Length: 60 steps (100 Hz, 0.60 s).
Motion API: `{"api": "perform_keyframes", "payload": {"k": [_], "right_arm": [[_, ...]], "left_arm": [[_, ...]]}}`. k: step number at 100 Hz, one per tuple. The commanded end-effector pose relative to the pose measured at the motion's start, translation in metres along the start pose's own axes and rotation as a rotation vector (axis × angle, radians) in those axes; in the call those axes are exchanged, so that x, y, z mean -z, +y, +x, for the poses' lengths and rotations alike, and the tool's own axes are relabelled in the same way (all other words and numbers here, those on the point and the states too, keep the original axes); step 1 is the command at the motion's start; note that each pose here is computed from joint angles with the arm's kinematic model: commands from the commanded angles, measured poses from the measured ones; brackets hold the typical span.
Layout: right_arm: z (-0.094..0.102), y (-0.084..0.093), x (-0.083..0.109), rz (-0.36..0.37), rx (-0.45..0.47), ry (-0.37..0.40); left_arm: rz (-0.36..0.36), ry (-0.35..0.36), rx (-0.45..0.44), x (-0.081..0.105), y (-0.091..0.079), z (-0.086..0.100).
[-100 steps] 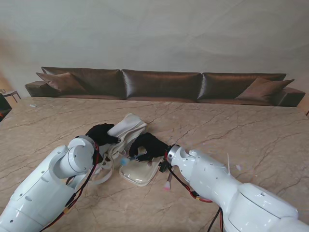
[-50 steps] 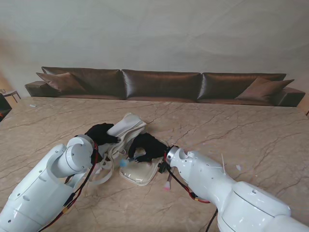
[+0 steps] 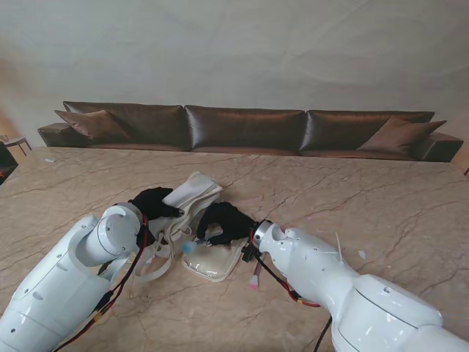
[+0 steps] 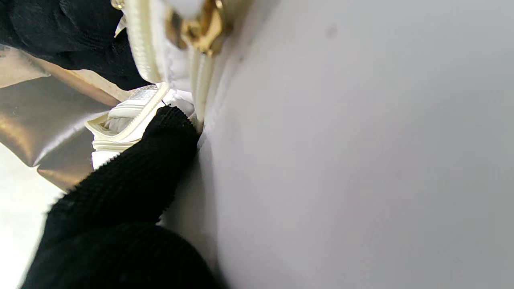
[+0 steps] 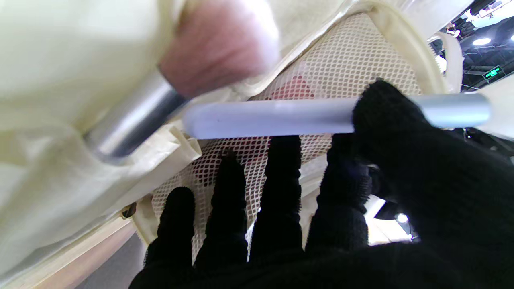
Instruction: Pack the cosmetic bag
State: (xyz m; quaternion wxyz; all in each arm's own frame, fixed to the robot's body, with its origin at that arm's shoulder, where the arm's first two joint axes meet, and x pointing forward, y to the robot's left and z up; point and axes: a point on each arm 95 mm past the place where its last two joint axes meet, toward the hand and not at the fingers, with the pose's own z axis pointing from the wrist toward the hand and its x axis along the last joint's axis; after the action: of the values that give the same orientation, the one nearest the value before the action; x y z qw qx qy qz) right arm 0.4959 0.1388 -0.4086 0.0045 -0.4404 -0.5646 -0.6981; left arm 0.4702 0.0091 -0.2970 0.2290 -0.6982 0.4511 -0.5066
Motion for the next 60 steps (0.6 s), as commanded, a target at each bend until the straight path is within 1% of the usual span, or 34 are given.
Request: {"api": "perform_keyframes", "payload": {"k": [1, 22, 35, 45, 49, 60], "right_arm": [[0.001, 0.003, -0.002, -0.008, 0.007, 0.004], [0.002, 0.005, -0.001, -0.008, 0.029, 0.018], [0.002, 0.006, -0.001, -0.009, 0.037, 0.025], [0.002, 0.007, -0.001, -0.006, 0.051, 0.026], [0.001, 0.007, -0.001, -0.007, 0.053, 0.024], [0.0, 0.009, 0.0, -0.013, 0.054, 0.018]], "left_arm": [[-0.006, -0.006, 0.035, -0.003, -0.005, 0.003], [-0.04, -0.056, 0.198, -0.009, -0.008, -0.002], [-0.056, -0.07, 0.243, -0.012, -0.01, -0.005], [-0.071, -0.077, 0.299, -0.012, -0.01, -0.006], [-0.073, -0.08, 0.304, -0.013, -0.011, -0.006], [-0.076, -0.081, 0.28, -0.014, -0.013, -0.009]]}}
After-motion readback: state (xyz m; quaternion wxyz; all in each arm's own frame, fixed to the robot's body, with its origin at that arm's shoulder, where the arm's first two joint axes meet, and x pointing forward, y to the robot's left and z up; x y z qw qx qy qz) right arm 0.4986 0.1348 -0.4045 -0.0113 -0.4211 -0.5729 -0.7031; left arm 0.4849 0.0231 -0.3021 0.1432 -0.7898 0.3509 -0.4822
